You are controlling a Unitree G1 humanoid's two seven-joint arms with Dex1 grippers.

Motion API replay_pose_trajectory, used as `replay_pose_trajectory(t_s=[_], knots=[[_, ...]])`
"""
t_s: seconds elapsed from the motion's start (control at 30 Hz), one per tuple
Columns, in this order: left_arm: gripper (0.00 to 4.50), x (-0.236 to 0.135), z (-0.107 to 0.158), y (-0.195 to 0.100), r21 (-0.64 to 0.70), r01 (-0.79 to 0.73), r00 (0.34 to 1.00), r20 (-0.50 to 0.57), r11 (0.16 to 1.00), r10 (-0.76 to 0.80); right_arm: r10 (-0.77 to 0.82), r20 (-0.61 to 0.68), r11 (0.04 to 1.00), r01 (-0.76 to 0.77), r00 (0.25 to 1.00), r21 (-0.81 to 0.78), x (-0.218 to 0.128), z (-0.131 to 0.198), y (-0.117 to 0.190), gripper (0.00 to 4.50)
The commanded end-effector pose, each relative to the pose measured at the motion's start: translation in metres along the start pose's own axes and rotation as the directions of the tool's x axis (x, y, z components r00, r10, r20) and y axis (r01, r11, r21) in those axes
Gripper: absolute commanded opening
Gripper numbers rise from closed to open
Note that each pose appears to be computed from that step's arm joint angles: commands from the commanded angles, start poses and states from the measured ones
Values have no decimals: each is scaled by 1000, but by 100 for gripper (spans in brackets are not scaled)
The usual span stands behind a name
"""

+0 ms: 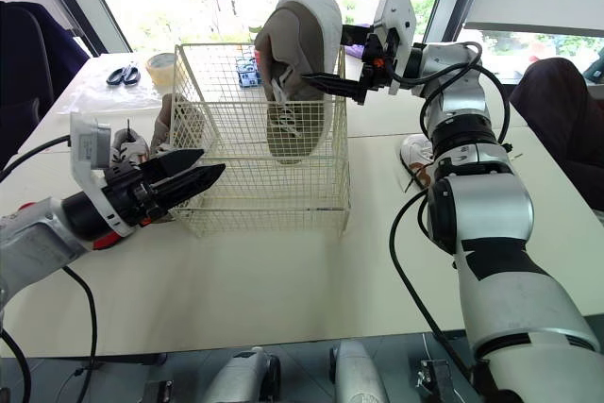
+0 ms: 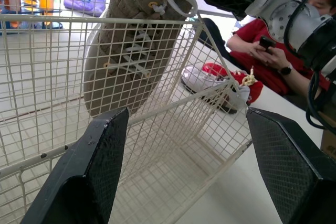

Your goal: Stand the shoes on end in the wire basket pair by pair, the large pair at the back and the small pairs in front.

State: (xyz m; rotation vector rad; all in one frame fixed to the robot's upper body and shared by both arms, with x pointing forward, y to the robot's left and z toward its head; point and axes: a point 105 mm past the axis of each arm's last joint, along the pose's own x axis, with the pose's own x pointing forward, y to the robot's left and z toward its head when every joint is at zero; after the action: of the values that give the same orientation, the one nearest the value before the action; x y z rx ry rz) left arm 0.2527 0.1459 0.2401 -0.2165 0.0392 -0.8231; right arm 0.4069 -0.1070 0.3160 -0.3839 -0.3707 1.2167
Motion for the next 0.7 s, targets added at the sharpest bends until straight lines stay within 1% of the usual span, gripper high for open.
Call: replay_pose_trajectory(t_s=[0.03,0.13,0.3,0.4,0.47,0.6,0.63,0.7], knots=[[362,0,5,0,23,14,1000,10,1000,-14,8,62,994,-1,998,-107,-14,42,-10,449],[362,-1,4,3,13,15,1000,3,1000,-15,77,28,990,-74,997,-117,-20,49,-3,449],[362,-1,3,6,2,24,1000,-3,1000,-24,89,23,987,-85,996,-139,-25,60,-1,449],[362,1,3,8,2,27,1000,-6,1000,-27,110,-39,982,-115,993,-149,-23,47,4,449],[362,2,2,9,4,26,1000,-7,1000,-26,91,-69,982,-101,993,-157,-25,40,3,449],[362,0,4,10,11,15,1000,-3,1000,-15,30,-94,989,-43,995,-141,-38,39,-6,449],[362,-3,8,12,8,6,1000,9,1000,-6,22,-119,990,-38,993,-138,-44,38,-7,449],[362,-15,30,25,7,-70,995,73,998,69,-105,-170,981,74,980,-177,-76,45,-19,449]])
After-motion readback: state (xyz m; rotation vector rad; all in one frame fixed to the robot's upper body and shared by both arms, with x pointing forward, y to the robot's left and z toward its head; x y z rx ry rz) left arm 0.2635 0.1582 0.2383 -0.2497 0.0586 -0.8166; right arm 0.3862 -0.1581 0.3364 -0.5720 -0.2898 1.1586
